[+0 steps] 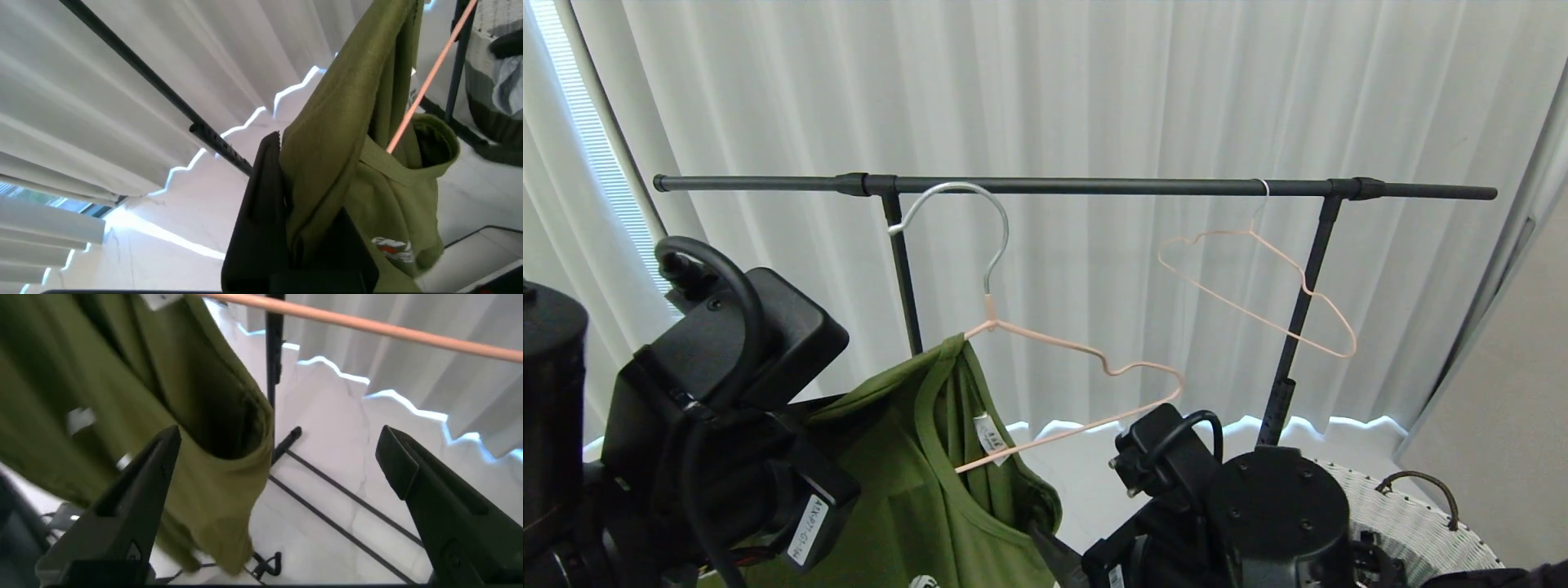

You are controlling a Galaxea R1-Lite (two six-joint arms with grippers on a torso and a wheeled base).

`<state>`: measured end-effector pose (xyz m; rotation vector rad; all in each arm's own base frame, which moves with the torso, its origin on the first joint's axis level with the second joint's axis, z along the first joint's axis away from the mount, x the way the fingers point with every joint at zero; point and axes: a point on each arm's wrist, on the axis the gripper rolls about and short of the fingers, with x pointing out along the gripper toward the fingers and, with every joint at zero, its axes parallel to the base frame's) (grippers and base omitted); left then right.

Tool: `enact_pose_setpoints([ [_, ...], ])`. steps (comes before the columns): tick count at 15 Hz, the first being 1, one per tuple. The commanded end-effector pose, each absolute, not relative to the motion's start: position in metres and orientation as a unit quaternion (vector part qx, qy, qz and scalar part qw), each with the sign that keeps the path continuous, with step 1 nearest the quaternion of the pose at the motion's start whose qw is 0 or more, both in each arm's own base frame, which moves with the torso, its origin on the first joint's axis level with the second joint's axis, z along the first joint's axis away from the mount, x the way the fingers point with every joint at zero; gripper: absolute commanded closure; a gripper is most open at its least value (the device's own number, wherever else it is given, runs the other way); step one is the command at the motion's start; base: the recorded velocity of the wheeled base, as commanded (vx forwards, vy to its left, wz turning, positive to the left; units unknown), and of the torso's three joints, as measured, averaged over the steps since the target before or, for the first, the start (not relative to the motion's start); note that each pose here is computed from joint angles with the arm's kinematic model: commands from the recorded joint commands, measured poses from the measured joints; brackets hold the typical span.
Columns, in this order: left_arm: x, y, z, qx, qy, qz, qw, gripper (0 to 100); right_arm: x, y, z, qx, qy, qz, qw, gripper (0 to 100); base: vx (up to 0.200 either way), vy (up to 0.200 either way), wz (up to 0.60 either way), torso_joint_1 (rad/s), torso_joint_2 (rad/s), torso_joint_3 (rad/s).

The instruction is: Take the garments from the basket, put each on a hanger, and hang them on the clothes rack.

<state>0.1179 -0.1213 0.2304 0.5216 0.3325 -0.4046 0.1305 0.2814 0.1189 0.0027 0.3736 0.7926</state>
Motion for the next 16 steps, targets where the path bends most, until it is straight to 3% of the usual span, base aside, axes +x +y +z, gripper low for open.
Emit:
enact_pose_setpoints([
  [1,0.117,-0.121,0.232,0.252,0.160,-0.199,0.934,100,0.143,0.291,0.106,-0.007,0.190,0.366,0.911,0,0.000,0.000,0.00,0.000,0.00,0.000],
  [7,0.116,-0.120,0.233,0.249,0.156,-0.200,0.935,100,0.149,0.289,0.095,-0.020,0.202,0.347,0.916,0,0.000,0.000,0.00,0.000,0.00,0.000],
  [9,0.116,-0.119,0.233,0.248,0.157,-0.199,0.935,100,0.147,0.279,0.080,-0.060,0.233,0.315,0.918,0,0.000,0.000,0.00,0.000,0.00,0.000],
  [16,0.114,-0.116,0.221,0.255,0.174,-0.195,0.931,100,0.161,0.219,0.079,-0.105,0.246,0.247,0.932,0,0.000,0.000,0.00,0.000,0.00,0.000],
])
